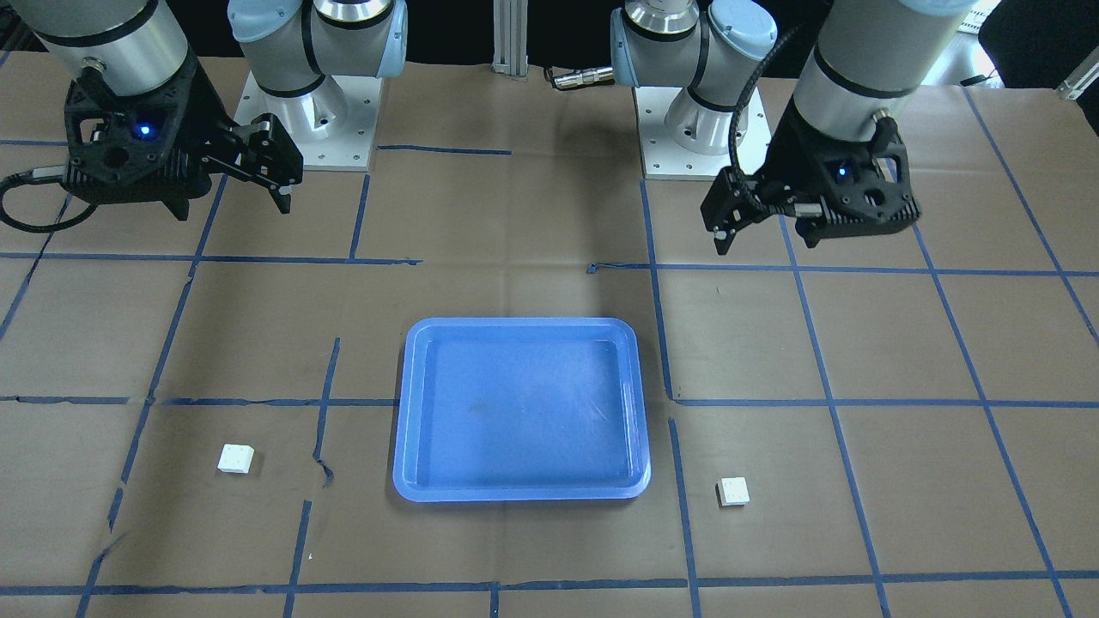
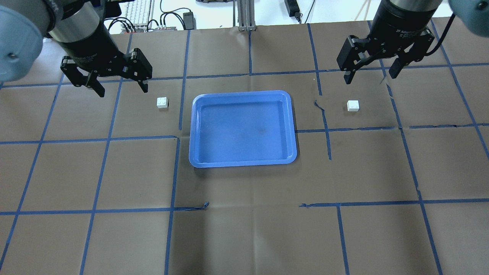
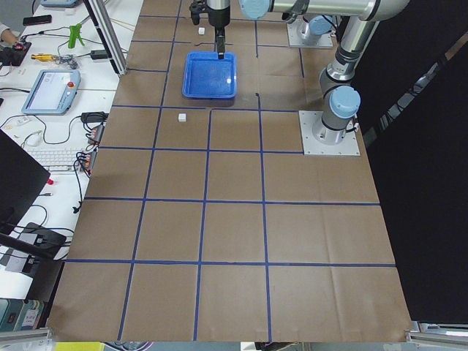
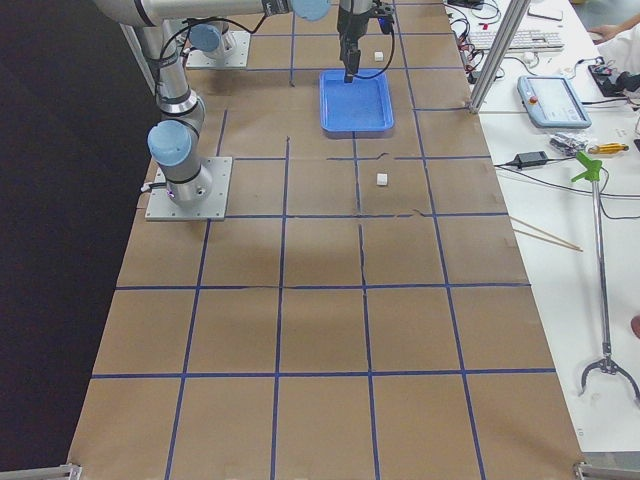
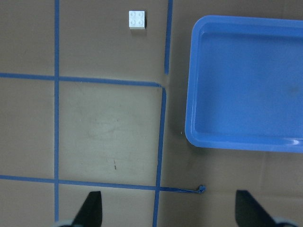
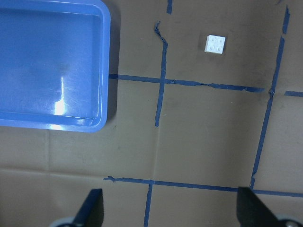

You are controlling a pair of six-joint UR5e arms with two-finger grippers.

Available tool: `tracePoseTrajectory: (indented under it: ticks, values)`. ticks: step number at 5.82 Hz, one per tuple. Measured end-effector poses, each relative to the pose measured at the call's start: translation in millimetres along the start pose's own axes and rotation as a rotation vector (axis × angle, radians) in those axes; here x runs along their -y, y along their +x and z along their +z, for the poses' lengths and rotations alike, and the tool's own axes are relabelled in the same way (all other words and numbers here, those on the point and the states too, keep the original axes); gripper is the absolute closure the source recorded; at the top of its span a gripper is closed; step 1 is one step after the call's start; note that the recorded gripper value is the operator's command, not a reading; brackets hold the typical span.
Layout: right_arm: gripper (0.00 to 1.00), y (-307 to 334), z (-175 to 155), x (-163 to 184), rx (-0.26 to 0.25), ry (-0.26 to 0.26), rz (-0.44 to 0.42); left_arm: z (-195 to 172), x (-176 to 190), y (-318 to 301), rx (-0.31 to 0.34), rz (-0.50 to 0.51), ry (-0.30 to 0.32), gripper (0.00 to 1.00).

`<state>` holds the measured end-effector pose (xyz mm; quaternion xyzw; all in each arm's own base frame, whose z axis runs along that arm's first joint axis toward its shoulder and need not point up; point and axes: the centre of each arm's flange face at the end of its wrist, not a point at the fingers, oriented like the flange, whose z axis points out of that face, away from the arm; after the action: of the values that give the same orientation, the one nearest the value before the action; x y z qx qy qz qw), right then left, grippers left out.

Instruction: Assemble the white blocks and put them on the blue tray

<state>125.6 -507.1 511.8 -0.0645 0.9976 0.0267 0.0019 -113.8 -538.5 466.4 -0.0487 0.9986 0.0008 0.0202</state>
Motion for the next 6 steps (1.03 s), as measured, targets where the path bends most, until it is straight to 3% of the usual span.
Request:
tracePoseTrajectory:
  ticks: [2, 3, 5, 6]
  values:
    - [0.00, 3, 0, 2, 0.001, 0.001, -0.168, 105, 90, 2, 0.020, 0.016, 0.056, 0.01]
    - [0.00, 3, 3, 4, 0.001, -0.003, -0.316, 155, 121, 0, 0.022, 0.030, 0.090, 0.01]
    - [0.00, 10, 12, 13, -0.003, -0.011, -0.646, 237, 146, -6, 0.024, 0.057, 0.065, 0.02]
    - [0.00, 19, 18, 21, -0.001, -0.005, -0.818, 265, 150, -6, 0.025, 0.062, 0.045, 0.09]
